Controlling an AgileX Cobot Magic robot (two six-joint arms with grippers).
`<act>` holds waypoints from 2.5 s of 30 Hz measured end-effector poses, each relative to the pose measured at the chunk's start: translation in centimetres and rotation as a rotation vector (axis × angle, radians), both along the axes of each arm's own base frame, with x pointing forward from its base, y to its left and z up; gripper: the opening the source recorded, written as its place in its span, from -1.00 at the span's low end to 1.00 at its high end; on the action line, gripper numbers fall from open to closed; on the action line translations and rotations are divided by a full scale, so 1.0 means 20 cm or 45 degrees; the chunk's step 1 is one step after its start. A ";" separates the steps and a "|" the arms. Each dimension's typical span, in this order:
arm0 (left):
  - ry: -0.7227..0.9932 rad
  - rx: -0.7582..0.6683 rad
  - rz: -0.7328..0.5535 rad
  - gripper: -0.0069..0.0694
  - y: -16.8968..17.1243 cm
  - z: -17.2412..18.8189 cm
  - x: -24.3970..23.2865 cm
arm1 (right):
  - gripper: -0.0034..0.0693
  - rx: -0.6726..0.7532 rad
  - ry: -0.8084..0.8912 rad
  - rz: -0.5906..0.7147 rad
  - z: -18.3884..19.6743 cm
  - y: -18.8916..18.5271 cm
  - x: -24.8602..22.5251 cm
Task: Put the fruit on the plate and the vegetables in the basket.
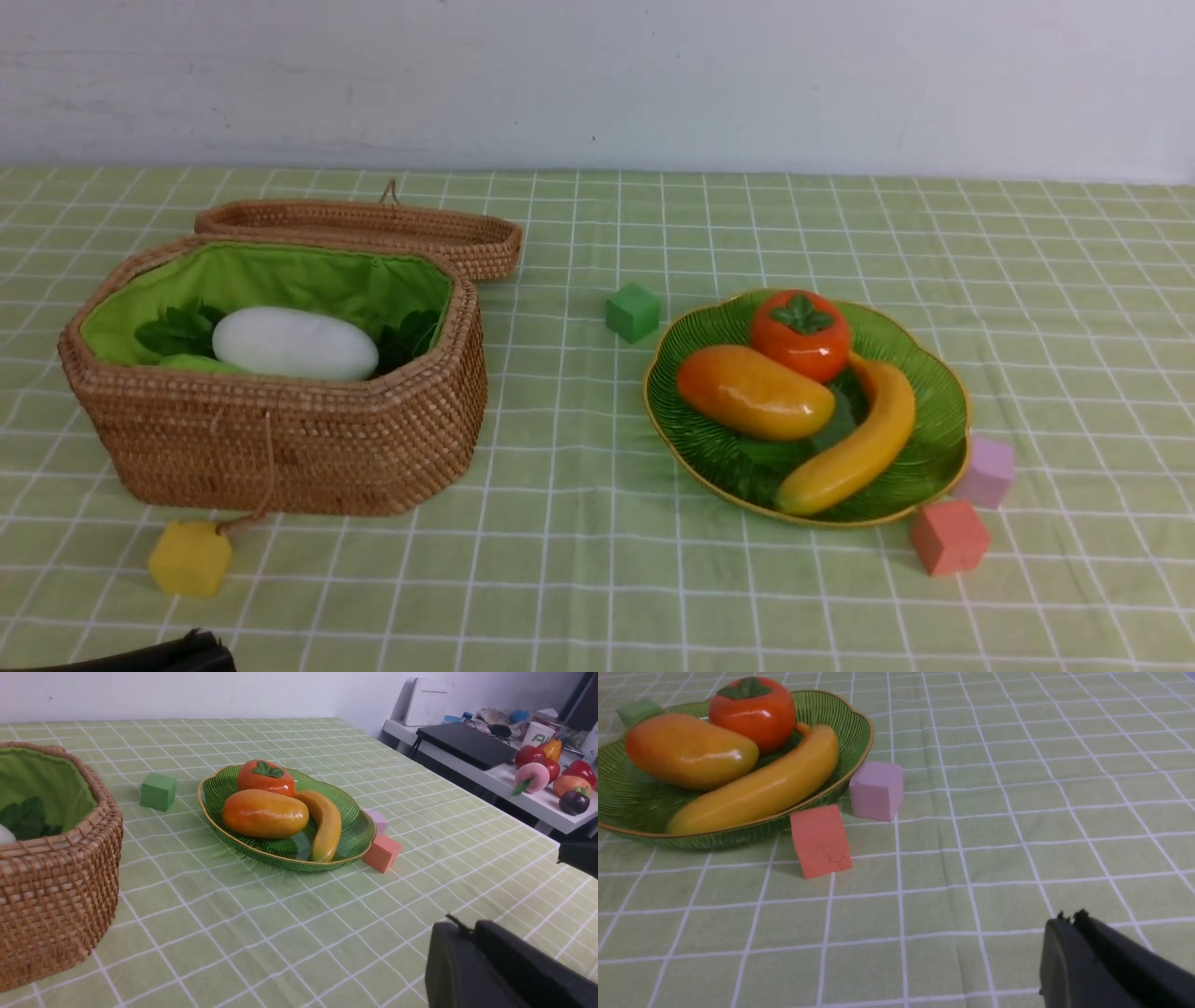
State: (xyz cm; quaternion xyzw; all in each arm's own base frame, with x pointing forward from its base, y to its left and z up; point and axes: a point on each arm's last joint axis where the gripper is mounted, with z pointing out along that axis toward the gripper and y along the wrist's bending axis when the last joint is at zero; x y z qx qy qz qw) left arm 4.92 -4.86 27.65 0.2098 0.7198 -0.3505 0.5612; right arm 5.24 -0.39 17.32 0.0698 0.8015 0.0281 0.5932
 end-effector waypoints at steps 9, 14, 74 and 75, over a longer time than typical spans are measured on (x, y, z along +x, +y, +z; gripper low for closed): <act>0.001 0.002 0.001 -0.68 0.00 0.00 0.00 | -0.86 0.009 0.005 -0.001 0.00 0.00 0.00; 0.001 0.002 0.001 -0.67 0.00 0.00 0.00 | -0.85 0.009 0.005 -0.001 0.00 0.00 0.00; 0.297 -0.017 0.890 -0.85 0.19 -0.54 0.01 | -0.65 0.011 0.005 -0.001 0.00 0.00 0.00; 0.297 -0.017 0.890 -0.85 0.19 -0.54 0.01 | -0.65 0.011 0.005 -0.001 0.00 0.00 0.00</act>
